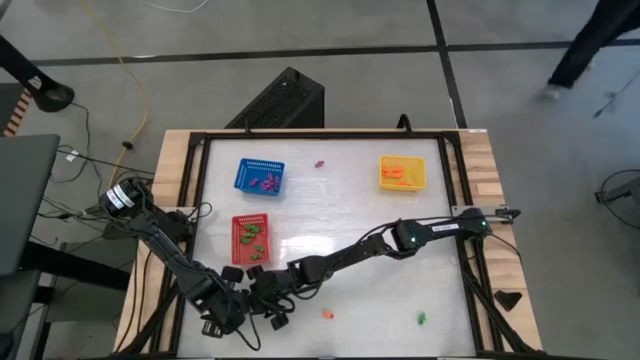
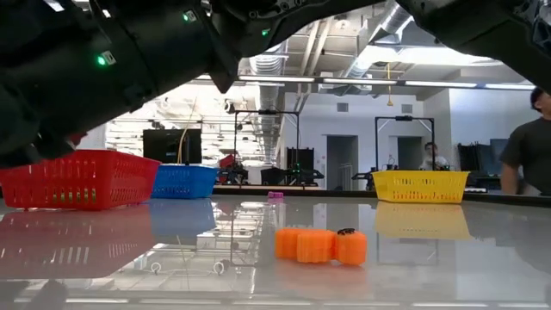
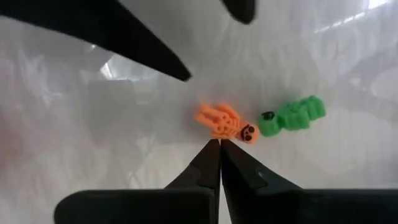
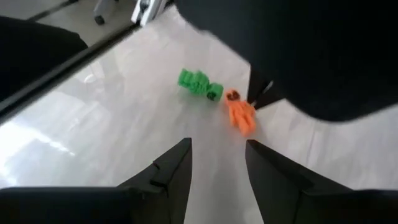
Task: Sort Halloween decoration
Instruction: Put the orange skeleton toy into the yellow bin
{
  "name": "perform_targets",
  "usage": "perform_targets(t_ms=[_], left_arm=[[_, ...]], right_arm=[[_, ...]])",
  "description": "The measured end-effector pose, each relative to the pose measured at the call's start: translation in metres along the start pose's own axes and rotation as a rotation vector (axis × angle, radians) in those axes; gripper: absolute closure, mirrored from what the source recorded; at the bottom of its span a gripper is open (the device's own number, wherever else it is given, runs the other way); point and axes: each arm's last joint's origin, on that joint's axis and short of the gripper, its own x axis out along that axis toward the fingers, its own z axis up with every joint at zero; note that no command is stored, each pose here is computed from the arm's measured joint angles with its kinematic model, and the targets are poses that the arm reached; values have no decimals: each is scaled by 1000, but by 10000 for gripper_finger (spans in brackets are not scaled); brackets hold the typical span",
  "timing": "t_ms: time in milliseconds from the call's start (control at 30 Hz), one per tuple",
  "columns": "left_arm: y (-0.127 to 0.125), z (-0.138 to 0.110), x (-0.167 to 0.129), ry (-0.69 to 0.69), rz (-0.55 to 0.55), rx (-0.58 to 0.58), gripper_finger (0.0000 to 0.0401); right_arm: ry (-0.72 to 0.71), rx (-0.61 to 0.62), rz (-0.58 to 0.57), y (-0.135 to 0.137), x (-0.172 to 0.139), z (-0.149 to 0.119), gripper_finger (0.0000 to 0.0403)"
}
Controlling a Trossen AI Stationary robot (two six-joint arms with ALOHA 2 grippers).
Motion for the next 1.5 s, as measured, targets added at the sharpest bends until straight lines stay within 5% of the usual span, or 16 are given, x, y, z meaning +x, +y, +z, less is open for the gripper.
perform_targets(t_ms=[733, 933, 1100, 1500], left_arm=[[-9, -1, -4, -84, -19, 78, 401], [-12, -12, -21, -80, -29, 73, 401], [-10, -32, -39, -17, 28, -53, 401], [-12, -47, -58, -153, 119, -107, 401]], right_arm=[[52, -36, 1, 12, -9, 10, 223], [-32, -44, -16, 10, -9, 18, 223], [-148, -48, -5, 10, -3, 21, 223], [-317, 1, 1, 7, 27, -13, 223]])
